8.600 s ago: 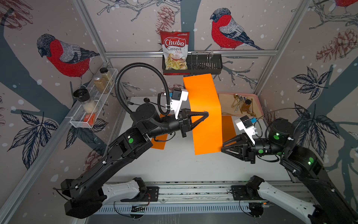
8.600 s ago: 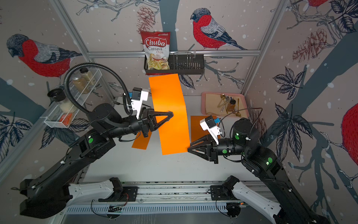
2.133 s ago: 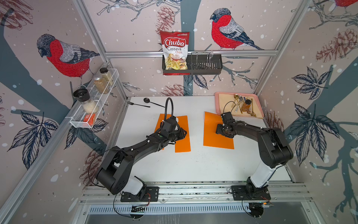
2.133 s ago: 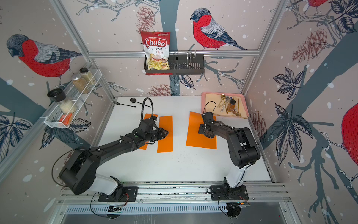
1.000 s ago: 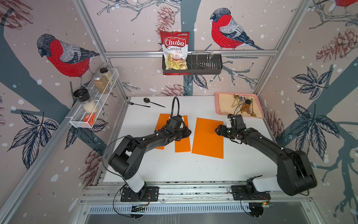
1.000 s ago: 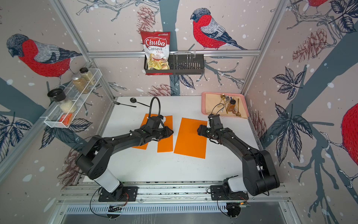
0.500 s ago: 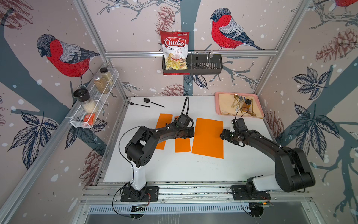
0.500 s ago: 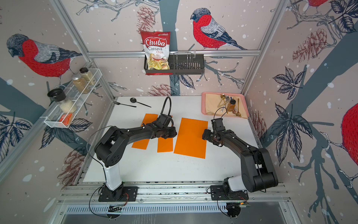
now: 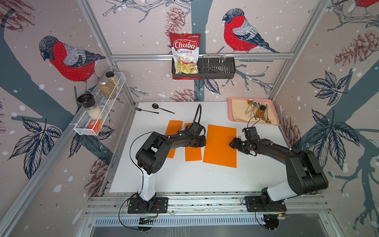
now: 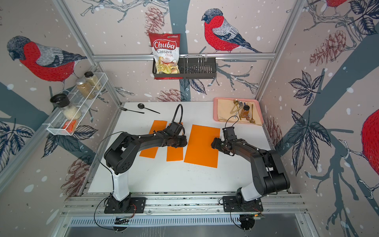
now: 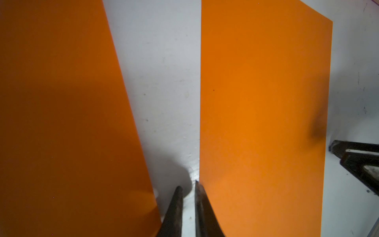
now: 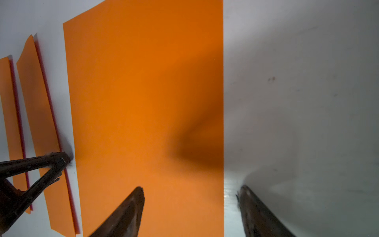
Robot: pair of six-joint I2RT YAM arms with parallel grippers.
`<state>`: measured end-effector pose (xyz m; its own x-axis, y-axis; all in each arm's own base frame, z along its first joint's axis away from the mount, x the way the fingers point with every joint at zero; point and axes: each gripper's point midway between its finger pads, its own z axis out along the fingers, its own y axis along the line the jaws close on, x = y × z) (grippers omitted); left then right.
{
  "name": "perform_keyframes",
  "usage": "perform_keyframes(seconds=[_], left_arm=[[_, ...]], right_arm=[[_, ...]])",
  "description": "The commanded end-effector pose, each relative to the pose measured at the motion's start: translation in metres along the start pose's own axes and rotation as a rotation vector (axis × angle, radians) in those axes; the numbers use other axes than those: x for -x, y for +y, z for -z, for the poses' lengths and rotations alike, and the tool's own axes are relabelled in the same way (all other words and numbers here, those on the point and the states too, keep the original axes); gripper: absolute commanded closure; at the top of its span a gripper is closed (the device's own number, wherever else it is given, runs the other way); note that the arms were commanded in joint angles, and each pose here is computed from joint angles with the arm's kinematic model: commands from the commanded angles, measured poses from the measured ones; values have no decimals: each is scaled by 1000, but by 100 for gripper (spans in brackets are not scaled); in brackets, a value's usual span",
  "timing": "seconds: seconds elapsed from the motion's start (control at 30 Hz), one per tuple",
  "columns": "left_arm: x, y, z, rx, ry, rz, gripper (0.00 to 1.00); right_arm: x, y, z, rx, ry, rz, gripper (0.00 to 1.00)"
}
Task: Fold the rectangular paper in half along the long edge
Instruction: Pick up the paper from the center of the board.
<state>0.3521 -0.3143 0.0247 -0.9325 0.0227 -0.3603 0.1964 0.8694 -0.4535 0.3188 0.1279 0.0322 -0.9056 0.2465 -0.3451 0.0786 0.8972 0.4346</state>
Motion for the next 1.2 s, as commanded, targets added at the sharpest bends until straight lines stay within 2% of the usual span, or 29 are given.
perform_keyframes(seconds=[0.0,0.5,1.17], left_arm=[[-4,-2,-3,-11,12,-9,84],[-23,-1,-12,-10,50,-12,87],[-43,-3,-15,-12,77,-6,88]], right_arm=[[-4,5,-6,41,17,-18,25],[-9,2,-16,70,35,-30,25],[-1,35,-18,211,32,-3,25]])
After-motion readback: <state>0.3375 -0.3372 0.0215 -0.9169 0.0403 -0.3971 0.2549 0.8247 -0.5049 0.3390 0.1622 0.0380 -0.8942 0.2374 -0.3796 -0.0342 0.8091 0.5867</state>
